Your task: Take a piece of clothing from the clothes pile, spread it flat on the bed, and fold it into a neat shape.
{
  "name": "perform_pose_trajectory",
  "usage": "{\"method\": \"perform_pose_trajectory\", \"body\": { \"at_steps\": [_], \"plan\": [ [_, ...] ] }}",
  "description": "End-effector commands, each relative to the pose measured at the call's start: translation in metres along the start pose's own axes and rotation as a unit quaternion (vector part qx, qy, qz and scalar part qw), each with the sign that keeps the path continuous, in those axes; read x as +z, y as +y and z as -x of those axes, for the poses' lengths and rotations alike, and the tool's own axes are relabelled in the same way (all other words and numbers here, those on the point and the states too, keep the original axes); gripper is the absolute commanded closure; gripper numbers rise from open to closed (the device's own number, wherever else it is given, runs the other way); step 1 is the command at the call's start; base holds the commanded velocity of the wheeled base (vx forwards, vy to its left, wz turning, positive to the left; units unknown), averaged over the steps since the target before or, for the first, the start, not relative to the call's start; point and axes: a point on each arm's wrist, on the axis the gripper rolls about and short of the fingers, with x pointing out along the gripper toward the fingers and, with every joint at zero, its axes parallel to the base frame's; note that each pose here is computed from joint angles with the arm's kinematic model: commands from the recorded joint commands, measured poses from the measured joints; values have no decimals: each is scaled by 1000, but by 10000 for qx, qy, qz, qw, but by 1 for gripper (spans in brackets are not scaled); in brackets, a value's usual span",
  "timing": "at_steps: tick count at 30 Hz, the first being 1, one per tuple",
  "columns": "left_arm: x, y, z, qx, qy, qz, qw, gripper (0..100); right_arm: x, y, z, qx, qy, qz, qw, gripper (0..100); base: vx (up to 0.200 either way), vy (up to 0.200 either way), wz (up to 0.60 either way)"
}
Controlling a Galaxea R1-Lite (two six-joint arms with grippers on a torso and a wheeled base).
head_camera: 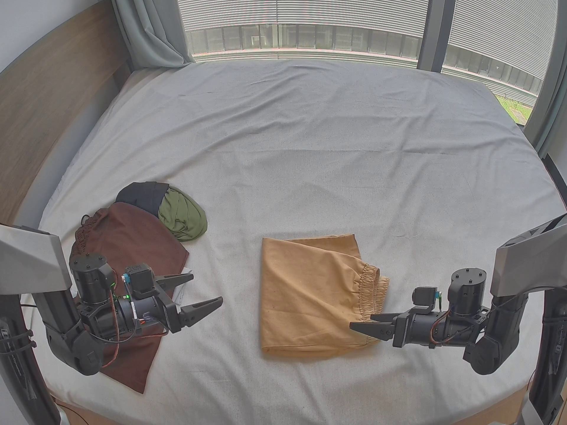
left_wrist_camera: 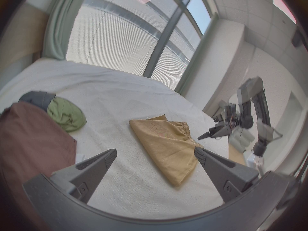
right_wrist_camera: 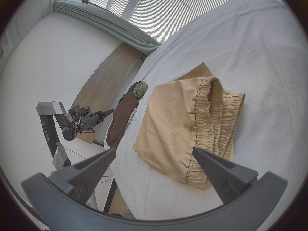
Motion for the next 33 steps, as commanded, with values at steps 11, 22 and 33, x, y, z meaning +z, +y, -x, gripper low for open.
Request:
{"method": "perform_pose_trajectory", "body": {
  "at_steps": [11,22,33],
  "plan": [
    [-2,9,5,-56,-1,-945,9955,0,-2,-22,10,-366,-56,42,9993,0,0,0,0],
    [-3,8,6,-65,23,-927,9957,0,-13,-43,9,-587,91,7,9982,0,0,0,0],
    [-4,7,5,-104,44,-919,9957,0,-30,-54,-6,-722,321,-75,9968,0,0,0,0]
  ]
}}
